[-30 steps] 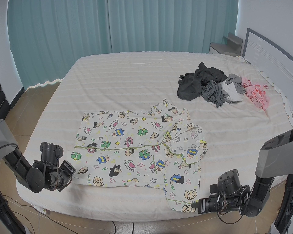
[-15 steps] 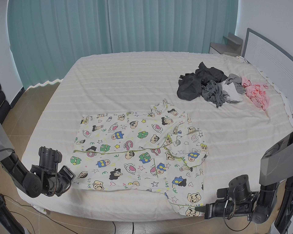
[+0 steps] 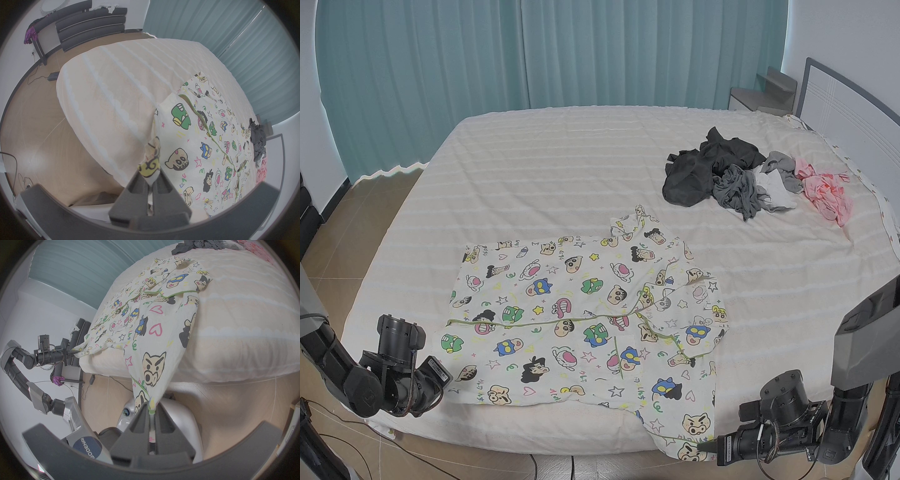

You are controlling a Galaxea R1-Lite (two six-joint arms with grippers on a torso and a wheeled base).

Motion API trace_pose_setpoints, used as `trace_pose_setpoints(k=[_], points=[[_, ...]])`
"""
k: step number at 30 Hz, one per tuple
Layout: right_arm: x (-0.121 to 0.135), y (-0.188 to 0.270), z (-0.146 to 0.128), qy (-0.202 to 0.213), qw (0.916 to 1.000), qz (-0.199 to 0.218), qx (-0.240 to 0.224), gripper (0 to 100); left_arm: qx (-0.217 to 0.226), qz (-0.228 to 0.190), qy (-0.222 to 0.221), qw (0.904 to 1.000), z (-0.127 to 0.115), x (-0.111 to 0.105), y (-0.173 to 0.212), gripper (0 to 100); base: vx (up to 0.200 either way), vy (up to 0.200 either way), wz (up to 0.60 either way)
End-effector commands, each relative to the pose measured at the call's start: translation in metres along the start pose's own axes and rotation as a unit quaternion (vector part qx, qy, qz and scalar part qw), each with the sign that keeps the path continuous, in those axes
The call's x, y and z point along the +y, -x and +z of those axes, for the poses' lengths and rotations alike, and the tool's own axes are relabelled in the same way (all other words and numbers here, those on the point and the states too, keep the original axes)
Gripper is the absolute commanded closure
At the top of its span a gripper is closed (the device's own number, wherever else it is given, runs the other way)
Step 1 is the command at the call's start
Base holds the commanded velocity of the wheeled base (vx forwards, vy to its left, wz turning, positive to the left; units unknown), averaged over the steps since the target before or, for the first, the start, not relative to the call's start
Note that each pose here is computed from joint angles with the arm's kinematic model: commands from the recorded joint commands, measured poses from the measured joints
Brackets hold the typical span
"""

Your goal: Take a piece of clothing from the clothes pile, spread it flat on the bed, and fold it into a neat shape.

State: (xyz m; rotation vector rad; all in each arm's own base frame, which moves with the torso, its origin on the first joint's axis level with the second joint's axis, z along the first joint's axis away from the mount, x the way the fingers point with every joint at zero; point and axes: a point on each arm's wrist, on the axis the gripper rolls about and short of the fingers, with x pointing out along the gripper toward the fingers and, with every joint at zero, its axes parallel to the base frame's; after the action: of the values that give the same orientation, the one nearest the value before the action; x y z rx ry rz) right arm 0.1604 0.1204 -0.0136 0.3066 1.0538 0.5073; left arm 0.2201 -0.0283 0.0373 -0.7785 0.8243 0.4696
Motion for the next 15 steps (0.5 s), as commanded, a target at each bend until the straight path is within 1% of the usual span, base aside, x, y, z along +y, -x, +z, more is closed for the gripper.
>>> trace_pose_setpoints(k=[1,3,6,10,12,15], points=[[0.006,0.013,-0.003,0.007,1.0,0.005,0.004,100,0.006,0.009,-0.013,0.9999,-0.004,0.007,0.003,100,0.0,0.0,0.0],[0.005,0.016,-0.006,0.007,0.9999,-0.001,0.016,100,0.005,0.003,-0.021,0.9998,-0.004,0.009,0.008,100,0.0,0.0,0.0],[0.006,0.018,-0.01,0.008,0.9994,-0.006,0.032,100,0.02,-0.007,-0.024,0.9995,-0.006,0.012,0.013,100,0.0,0.0,0.0],[0.009,0.02,-0.014,0.016,0.9987,-0.009,0.048,100,0.029,0.002,-0.028,0.9992,-0.01,0.017,0.013,100,0.0,0.0,0.0],[0.012,0.023,-0.019,0.025,0.9977,-0.009,0.062,100,0.036,0.008,-0.041,0.9985,-0.013,0.023,0.016,100,0.0,0.0,0.0],[0.014,0.025,-0.02,0.031,0.9975,-0.005,0.063,100,0.043,0.012,-0.063,0.997,-0.016,0.027,0.017,100,0.0,0.0,0.0]])
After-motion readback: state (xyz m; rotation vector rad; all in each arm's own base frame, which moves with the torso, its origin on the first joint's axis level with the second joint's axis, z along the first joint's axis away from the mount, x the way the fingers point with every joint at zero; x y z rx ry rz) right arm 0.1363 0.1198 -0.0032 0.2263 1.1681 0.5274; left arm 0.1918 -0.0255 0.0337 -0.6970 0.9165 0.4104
